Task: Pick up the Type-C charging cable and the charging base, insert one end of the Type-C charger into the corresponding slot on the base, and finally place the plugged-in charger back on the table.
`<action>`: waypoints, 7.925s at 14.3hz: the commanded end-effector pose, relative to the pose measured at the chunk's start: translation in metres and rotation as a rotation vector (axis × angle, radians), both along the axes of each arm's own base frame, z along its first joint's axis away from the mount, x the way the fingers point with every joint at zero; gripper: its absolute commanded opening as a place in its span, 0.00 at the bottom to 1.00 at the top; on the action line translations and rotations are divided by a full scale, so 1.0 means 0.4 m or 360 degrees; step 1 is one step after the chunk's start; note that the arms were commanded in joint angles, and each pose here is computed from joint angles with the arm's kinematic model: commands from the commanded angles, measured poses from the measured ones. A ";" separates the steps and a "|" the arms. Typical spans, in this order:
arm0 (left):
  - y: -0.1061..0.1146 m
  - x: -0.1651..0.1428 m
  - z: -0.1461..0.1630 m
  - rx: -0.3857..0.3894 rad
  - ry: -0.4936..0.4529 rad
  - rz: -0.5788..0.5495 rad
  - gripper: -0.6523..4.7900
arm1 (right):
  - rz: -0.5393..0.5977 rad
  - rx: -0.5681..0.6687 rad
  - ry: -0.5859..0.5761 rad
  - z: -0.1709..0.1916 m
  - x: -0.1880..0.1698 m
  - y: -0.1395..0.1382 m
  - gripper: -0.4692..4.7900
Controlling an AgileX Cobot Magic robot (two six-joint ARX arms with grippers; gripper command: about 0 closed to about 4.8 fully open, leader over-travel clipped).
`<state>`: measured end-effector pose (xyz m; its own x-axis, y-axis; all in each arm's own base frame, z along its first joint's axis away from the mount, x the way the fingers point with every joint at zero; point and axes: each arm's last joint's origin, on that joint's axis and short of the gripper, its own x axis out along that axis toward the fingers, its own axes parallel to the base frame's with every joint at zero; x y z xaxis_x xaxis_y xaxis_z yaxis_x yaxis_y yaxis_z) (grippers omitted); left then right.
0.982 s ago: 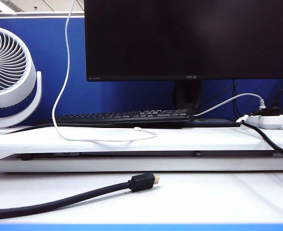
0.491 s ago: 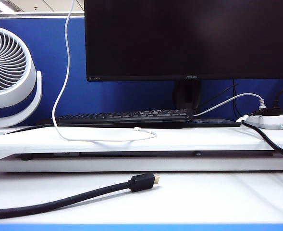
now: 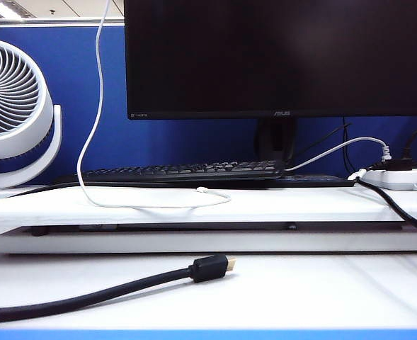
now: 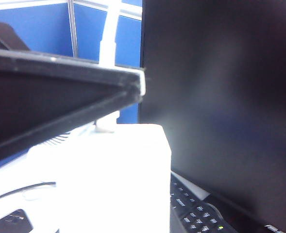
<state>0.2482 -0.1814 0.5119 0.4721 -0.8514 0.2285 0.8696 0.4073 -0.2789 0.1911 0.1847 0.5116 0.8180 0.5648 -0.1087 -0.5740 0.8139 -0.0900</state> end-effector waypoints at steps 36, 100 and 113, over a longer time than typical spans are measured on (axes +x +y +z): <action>0.004 -0.007 0.005 -0.0005 0.0029 -0.0227 0.11 | -0.0075 0.0107 -0.0206 0.074 -0.077 -0.083 0.09; -0.298 0.242 -0.689 0.1869 0.0740 -0.0103 0.39 | -0.0290 -0.0140 -0.0042 0.042 -0.101 -0.122 0.09; -0.317 0.241 -0.704 0.1839 0.0717 -0.0151 0.11 | -0.0289 -0.0149 -0.0034 0.040 -0.102 -0.123 0.09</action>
<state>0.3461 -0.3056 0.2287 0.2541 -0.4585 -0.8516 0.8189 0.5705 -0.0629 0.1530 0.1379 0.5233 0.9055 0.3917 -0.1632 -0.4188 0.8867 -0.1960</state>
